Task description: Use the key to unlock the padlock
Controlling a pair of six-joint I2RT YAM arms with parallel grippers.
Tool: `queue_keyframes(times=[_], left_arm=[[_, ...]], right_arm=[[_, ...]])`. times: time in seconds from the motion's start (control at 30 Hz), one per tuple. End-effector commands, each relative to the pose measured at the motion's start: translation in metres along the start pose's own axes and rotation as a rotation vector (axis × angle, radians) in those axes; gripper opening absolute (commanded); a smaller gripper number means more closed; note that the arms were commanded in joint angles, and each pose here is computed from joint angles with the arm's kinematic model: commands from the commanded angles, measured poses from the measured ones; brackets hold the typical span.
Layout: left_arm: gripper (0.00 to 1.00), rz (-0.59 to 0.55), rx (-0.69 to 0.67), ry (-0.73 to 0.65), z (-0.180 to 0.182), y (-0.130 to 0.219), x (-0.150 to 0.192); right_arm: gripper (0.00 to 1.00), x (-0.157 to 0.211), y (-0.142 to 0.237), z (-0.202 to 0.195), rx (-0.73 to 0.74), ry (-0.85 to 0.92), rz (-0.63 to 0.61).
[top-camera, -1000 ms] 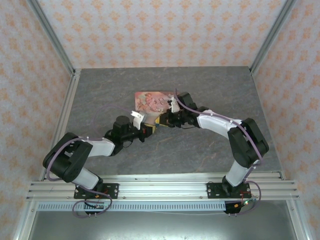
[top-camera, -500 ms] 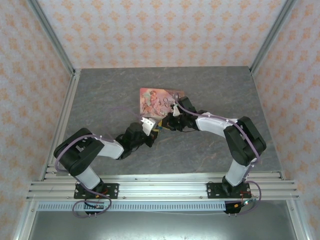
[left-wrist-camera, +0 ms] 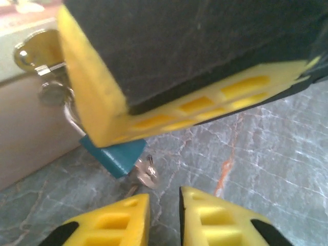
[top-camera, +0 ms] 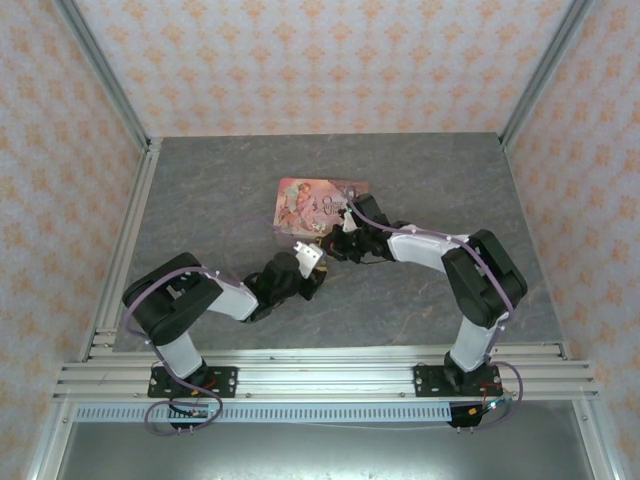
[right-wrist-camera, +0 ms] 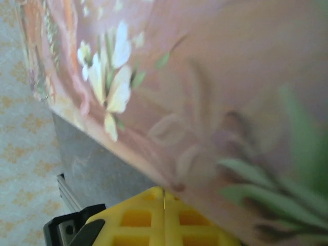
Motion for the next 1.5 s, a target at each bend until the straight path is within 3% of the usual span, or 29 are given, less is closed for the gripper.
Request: queue_keyframes(times=[0.0, 0.2, 0.5, 0.67, 0.8, 1.0, 1.2, 1.47], left_arm=[[0.29, -0.013, 0.069, 0.085, 0.001, 0.006, 0.001], [0.28, -0.006, 0.092, 0.152, 0.015, 0.015, 0.001], [0.3, -0.024, 0.08, 0.225, 0.029, 0.017, 0.003], [0.31, -0.024, 0.061, 0.231, 0.033, 0.021, 0.002], [0.31, -0.023, 0.044, 0.234, 0.036, 0.026, 0.001], [0.31, -0.007, 0.017, 0.236, 0.04, 0.033, 0.004], [0.32, 0.014, -0.022, 0.24, 0.046, 0.039, 0.008], [0.33, 0.048, -0.11, 0.254, 0.058, 0.057, 0.02]], right_arm=[[0.0, 0.012, -0.007, -0.006, 0.004, -0.034, 0.058], [0.0, 0.009, -0.002, -0.007, 0.028, -0.007, 0.02], [0.0, -0.003, 0.042, -0.007, 0.189, 0.089, -0.176], [0.14, 0.002, 0.046, -0.001, 0.232, 0.196, -0.227], [0.31, 0.01, 0.037, 0.004, 0.323, 0.319, -0.237], [0.47, 0.011, 0.021, 0.005, 0.425, 0.385, -0.278], [0.49, 0.006, 0.009, 0.004, 0.603, 0.43, -0.333], [0.49, 0.005, -0.016, 0.0, 0.733, 0.445, -0.318]])
Point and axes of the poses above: each hand's point on the last joint's axis, 136 mm out from that joint toward the fingers, its own y axis back along the fingers, its own z axis along the line the jaws close on, x = y × z, the point moved 4 cm from there along y, back along the fingers, and after that the axes turned 2 degrees about -y, right-handed, at the moved point
